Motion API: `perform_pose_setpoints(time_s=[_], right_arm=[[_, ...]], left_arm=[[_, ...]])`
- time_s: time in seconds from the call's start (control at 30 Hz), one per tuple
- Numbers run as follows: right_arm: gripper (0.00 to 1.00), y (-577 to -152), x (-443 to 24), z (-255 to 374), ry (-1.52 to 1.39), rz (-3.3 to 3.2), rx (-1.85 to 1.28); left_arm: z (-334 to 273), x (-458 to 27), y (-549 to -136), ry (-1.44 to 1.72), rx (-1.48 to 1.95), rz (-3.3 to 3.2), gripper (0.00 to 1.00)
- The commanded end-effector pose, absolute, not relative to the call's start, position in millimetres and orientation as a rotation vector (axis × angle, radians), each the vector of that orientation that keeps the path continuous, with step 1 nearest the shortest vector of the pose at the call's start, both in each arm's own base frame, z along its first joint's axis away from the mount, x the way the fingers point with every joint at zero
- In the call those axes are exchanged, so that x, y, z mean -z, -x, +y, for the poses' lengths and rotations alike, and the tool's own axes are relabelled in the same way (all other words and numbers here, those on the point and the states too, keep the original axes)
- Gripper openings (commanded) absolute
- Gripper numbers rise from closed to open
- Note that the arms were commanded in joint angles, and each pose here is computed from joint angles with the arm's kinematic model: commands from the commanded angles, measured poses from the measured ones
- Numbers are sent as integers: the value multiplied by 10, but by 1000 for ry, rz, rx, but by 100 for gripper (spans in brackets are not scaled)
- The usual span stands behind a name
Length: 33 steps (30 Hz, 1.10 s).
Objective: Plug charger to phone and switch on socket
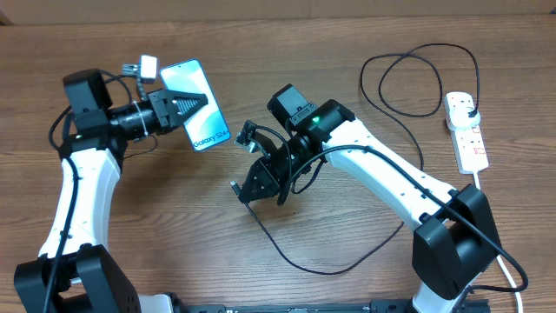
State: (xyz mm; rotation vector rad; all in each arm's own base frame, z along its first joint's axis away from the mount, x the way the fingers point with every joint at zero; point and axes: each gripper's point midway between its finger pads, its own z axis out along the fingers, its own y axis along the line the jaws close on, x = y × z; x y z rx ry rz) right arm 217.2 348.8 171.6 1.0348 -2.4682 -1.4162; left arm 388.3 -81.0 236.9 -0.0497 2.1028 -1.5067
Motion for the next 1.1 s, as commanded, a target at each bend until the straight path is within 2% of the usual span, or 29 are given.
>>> perform_pose_setpoints(time_s=[0.0,0.57,1.07], right_arm=[[4,-2142,-1875,3546,-1080,-2413,1523],[4,-2511,-2125,3801,-946,-2462,1714],[4,-2712,-2139,3685,-866,-2507,1734]], left_arm=[[-886,-2505,-3838,33,1517,2095,4],[-1065,-2579,-3713,-8,1643,2096,4],[-839,-2601,-3749,118,1669,2087,4]])
